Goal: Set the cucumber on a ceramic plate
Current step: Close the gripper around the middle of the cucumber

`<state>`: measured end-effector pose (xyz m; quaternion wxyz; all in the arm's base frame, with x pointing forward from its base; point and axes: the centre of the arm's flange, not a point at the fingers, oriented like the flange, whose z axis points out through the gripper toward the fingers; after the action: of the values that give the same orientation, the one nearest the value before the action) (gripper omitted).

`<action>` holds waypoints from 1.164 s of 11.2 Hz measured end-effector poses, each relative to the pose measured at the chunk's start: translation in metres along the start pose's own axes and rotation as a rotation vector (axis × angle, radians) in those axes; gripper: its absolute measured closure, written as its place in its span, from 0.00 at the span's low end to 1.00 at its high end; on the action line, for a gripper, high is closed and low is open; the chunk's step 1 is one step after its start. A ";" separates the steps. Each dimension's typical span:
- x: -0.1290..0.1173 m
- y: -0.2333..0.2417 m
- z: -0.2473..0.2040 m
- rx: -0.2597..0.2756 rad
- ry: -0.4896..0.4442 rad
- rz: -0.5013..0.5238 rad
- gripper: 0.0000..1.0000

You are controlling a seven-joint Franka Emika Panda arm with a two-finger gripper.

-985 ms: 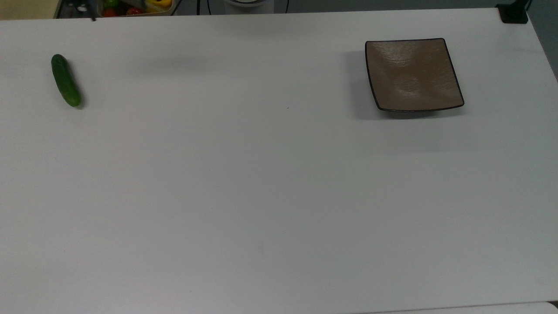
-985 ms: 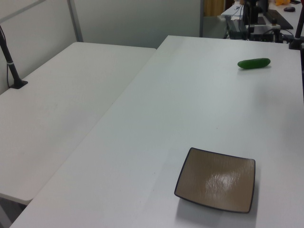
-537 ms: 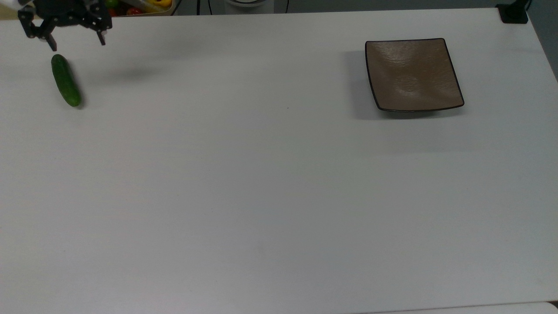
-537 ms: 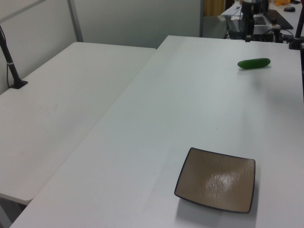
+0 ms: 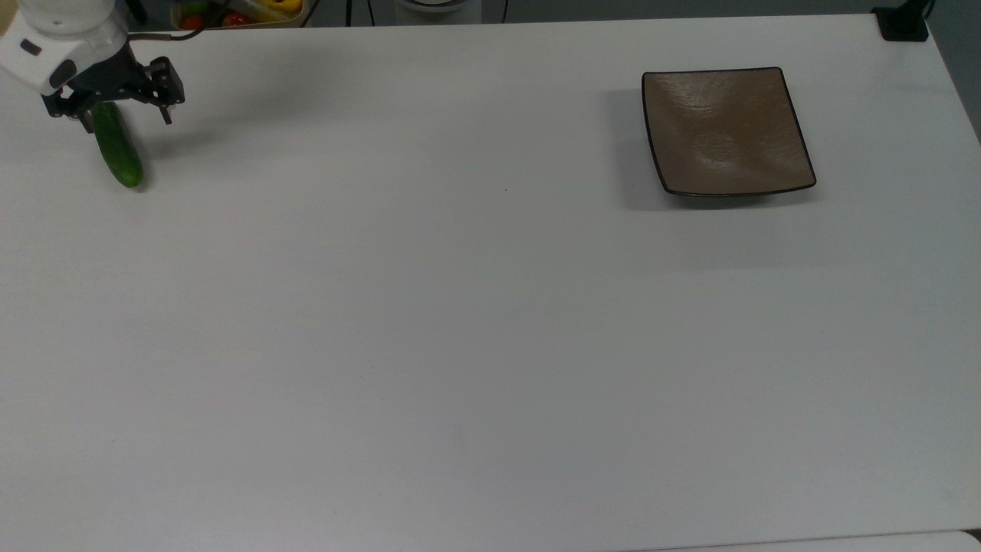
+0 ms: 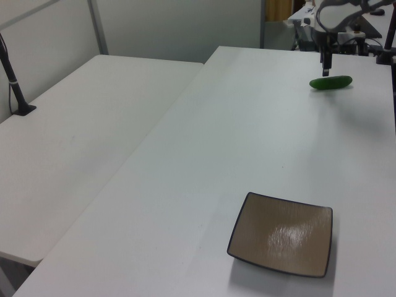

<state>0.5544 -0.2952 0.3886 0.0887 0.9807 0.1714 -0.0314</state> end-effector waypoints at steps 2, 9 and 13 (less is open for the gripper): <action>-0.007 0.008 0.023 -0.015 -0.010 0.003 0.00; -0.019 0.020 0.083 -0.027 -0.065 -0.010 0.00; -0.018 0.019 0.089 -0.025 -0.077 -0.018 0.27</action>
<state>0.5408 -0.3355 0.3057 0.1071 0.9760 0.1772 -0.0680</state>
